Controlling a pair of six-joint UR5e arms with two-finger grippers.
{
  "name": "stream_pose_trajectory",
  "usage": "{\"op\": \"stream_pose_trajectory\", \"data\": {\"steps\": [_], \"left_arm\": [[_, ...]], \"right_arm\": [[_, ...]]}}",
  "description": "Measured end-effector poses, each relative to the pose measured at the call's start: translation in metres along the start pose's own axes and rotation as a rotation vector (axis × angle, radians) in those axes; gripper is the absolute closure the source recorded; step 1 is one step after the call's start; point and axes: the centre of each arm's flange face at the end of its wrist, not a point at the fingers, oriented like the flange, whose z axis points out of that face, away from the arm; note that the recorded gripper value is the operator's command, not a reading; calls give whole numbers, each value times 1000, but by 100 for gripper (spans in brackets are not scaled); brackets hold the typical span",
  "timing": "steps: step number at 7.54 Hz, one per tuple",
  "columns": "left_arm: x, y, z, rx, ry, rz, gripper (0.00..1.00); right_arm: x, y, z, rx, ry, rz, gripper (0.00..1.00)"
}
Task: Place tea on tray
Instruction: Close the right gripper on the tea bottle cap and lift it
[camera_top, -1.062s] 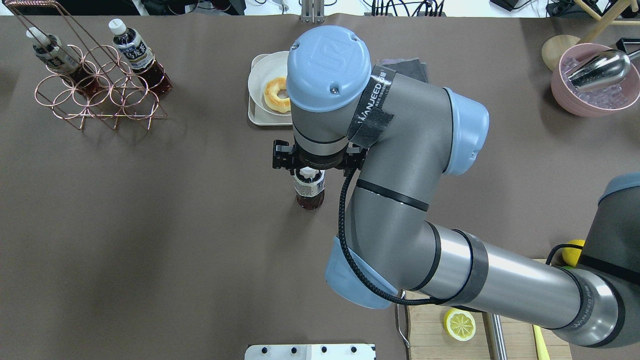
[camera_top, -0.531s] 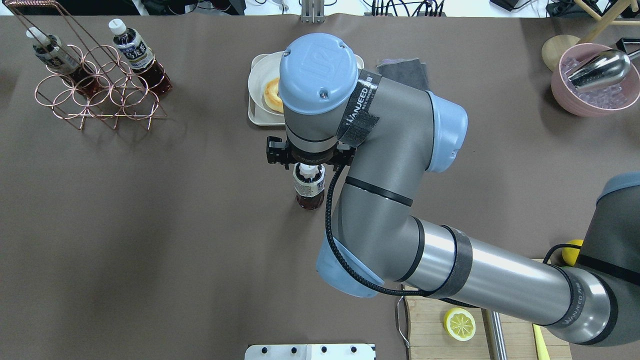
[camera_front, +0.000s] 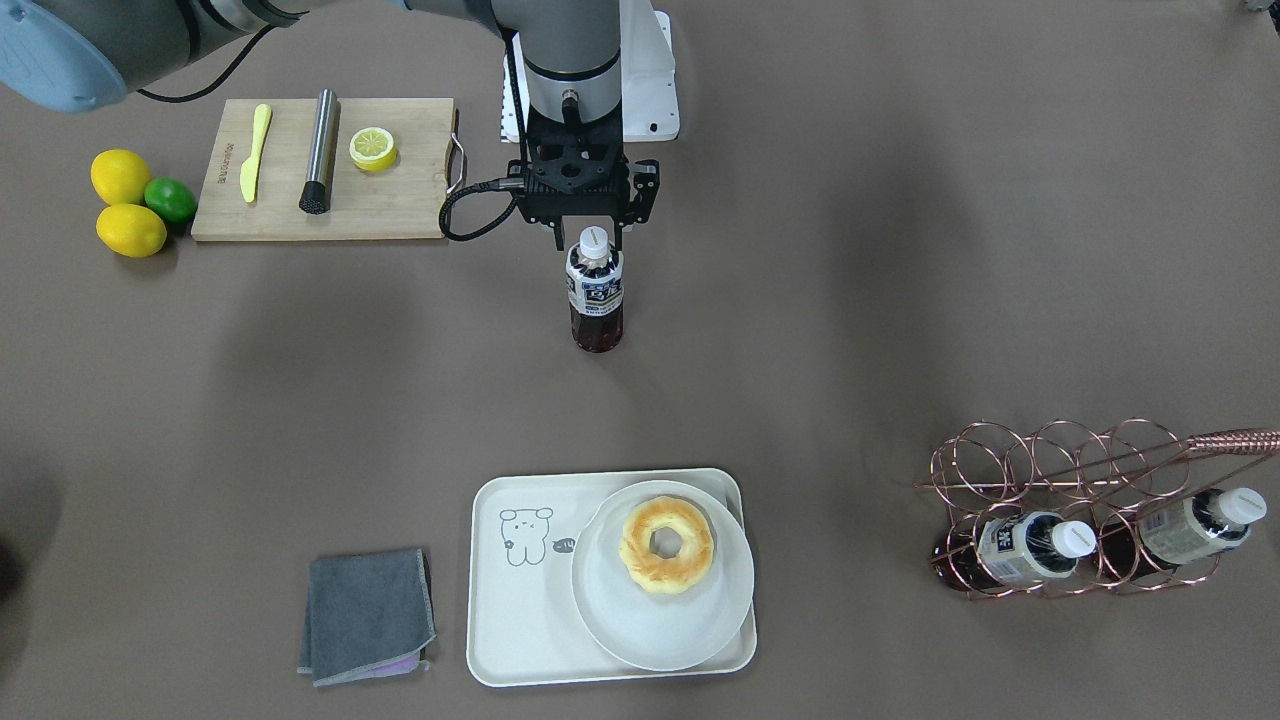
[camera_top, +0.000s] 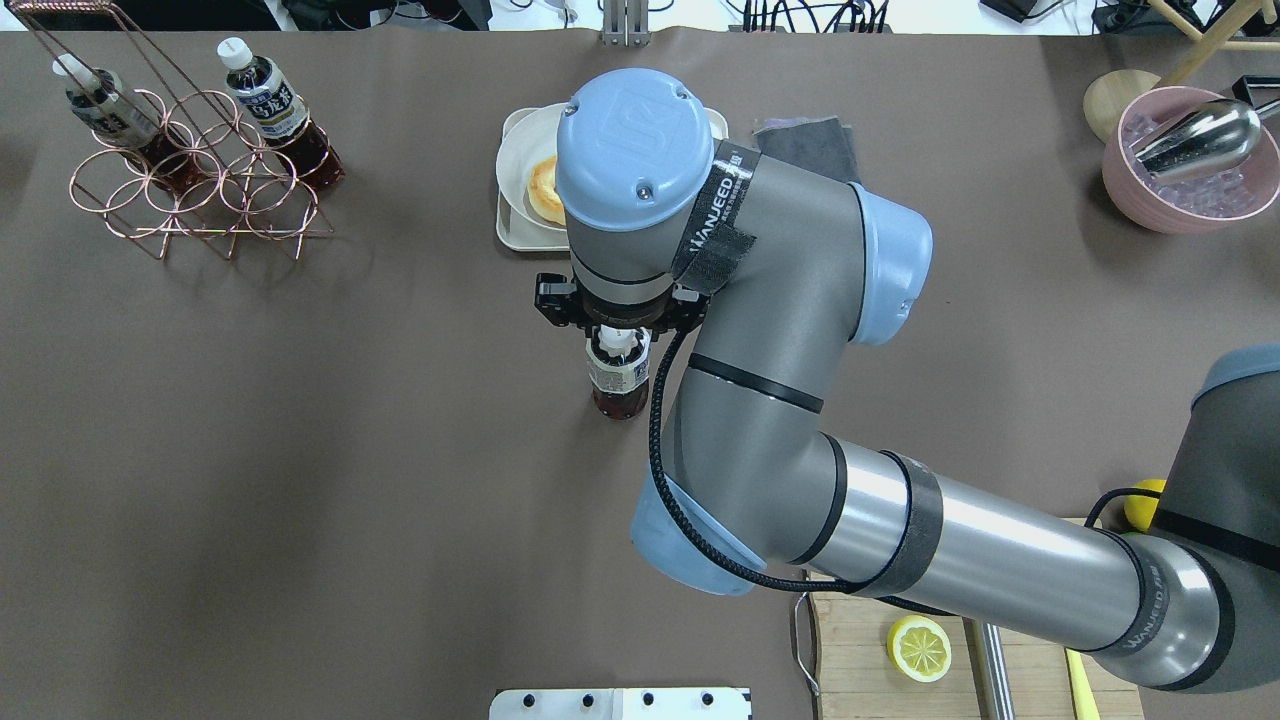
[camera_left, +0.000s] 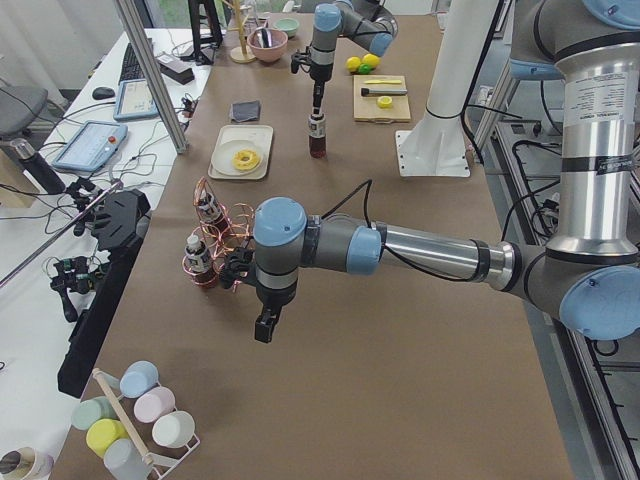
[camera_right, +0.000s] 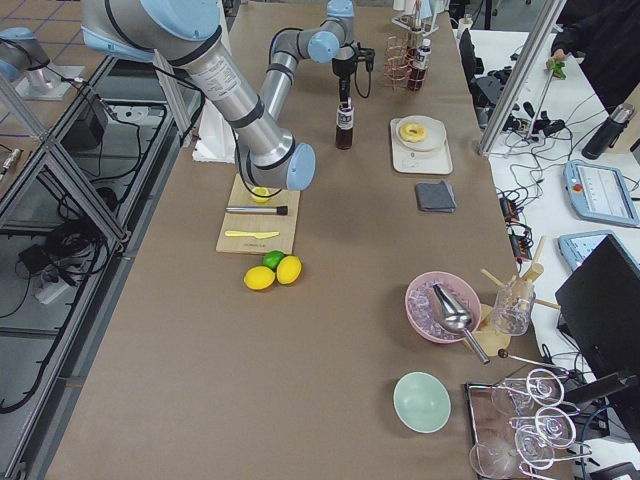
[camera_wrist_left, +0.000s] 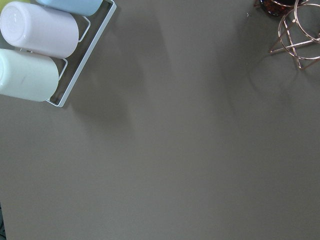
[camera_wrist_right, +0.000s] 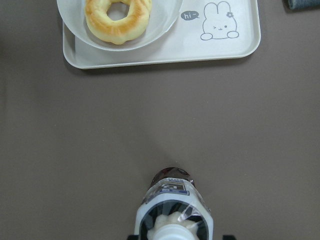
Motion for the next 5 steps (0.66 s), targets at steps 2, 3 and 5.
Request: {"op": "stream_pose_trajectory", "data": {"steps": [2,3,5], "left_arm": [[0,0,0,1,0,0,2],[0,0,0,1,-1,0,2],[0,-1,-1,1,0,1,2]], "right_arm": [[0,0,0,6,2,1,36],[0,0,1,6,3,0,36],[-1,2,1,5,3,-2,97]]}}
